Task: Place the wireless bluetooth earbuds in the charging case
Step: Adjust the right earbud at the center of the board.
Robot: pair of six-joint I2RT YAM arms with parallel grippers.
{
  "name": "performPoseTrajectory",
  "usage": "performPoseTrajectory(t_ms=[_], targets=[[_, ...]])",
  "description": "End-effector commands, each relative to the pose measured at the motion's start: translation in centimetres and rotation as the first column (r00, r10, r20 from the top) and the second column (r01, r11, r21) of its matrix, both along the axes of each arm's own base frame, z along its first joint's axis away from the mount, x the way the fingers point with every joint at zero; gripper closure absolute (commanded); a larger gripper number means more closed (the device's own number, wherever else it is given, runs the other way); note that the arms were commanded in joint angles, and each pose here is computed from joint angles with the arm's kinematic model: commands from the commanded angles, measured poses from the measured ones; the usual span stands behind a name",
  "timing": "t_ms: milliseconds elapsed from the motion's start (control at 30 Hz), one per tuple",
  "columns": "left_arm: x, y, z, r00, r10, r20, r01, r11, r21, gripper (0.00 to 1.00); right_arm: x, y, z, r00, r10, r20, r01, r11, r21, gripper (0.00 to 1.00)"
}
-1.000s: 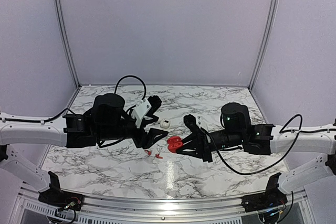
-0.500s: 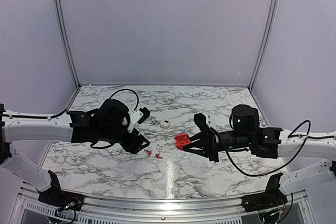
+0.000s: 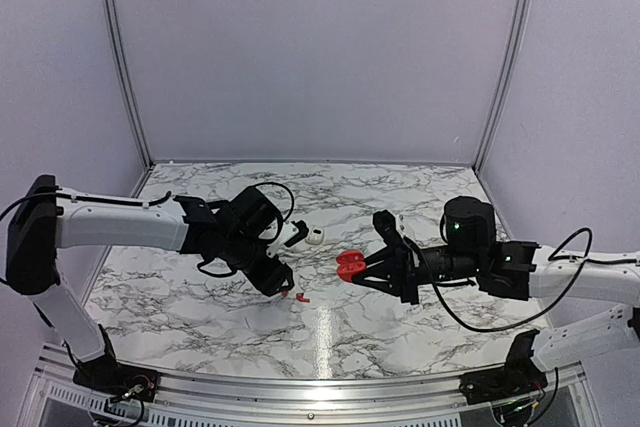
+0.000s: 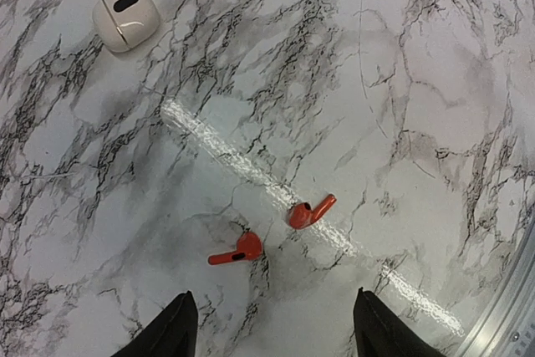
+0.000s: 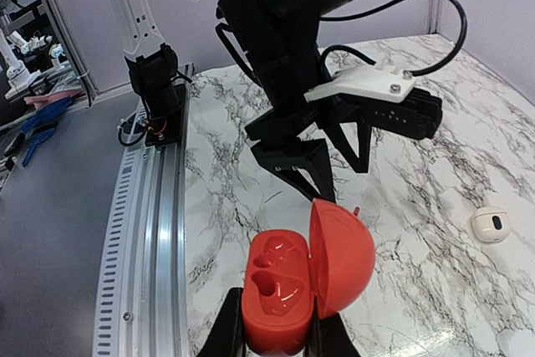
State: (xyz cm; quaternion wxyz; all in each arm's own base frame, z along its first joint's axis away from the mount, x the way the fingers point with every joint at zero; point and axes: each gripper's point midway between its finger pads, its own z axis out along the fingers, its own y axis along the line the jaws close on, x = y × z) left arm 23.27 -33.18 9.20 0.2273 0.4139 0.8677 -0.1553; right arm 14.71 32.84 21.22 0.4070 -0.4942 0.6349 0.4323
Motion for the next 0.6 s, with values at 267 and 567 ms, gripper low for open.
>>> performPoseTrajectory(t_ms=[267,567], targets=[[-1.1,-2.2,-2.7,0.966,0.114,-0.232,-0.123,0.992,-0.023,0.45,0.5,-1.3,0.8,0.999,-0.038,-0.021,0.039,0.998,0.057,1.00],[-0.7,-3.4,-4.5,0.936,0.175,-0.304,-0.187,0.982,-0.011,0.49,0.7,-1.8,0.7,0.998,-0.060,-0.021,0.061,0.996,0.063,1.00]])
